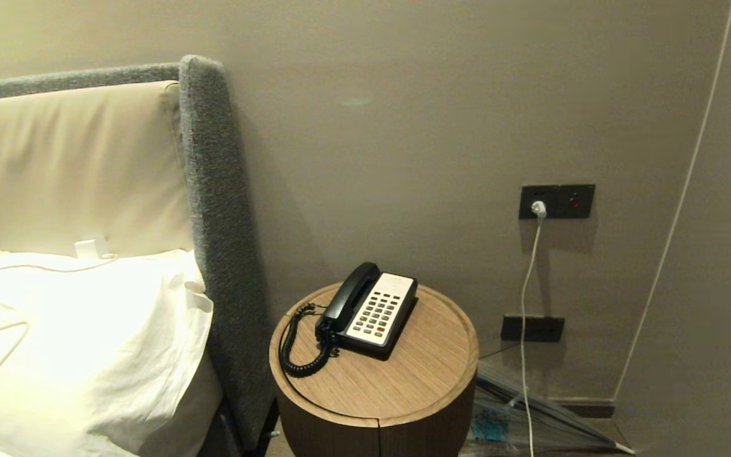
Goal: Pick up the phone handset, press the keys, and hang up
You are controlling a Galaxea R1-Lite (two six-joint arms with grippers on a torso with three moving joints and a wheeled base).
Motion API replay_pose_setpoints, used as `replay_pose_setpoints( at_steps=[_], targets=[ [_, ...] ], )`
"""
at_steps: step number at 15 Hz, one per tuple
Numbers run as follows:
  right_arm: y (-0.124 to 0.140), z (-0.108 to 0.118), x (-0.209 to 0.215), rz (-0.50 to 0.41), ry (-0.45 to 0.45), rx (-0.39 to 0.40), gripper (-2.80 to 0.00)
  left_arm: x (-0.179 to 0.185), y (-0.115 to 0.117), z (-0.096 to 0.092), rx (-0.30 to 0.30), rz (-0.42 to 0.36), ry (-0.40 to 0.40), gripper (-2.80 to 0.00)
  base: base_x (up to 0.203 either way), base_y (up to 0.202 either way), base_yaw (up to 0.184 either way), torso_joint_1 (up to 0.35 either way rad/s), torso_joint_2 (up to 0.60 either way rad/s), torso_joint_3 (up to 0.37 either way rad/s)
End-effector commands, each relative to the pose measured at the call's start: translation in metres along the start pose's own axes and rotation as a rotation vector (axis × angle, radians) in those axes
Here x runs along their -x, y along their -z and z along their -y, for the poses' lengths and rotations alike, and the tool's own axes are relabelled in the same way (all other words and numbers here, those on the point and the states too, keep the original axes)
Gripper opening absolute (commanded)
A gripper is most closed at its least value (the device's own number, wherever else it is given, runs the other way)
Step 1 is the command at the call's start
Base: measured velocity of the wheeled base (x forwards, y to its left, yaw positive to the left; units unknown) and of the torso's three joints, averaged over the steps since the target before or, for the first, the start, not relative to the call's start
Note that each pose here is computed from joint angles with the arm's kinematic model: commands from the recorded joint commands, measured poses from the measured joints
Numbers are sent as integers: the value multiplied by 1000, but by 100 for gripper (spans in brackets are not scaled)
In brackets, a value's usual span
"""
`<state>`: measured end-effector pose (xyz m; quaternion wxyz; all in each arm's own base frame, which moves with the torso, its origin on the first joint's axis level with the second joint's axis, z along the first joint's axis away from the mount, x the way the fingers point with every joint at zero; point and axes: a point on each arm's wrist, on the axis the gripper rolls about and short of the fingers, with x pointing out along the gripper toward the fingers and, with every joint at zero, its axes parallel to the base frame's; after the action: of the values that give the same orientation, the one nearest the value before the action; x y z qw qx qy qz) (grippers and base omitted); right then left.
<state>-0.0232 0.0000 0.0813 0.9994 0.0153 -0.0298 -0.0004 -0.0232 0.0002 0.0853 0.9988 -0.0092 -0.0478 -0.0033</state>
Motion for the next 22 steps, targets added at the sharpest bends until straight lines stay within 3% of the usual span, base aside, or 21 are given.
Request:
replay_pose_setpoints(
  at_steps=[1,13,22],
  targets=[
    [6,0,-1,-21,0,0,-280,-2,11,0,-1,-38,-2,-280,0,0,0,0,0,0],
    [6,0,-1,-21,0,0,-280,-2,11,0,-14,-39,0,-280,0,0,0,0,0,19],
    [6,0,-1,-21,0,0,-280,-2,11,0,-10,-39,0,-280,0,0,0,0,5,-168]
  ],
)
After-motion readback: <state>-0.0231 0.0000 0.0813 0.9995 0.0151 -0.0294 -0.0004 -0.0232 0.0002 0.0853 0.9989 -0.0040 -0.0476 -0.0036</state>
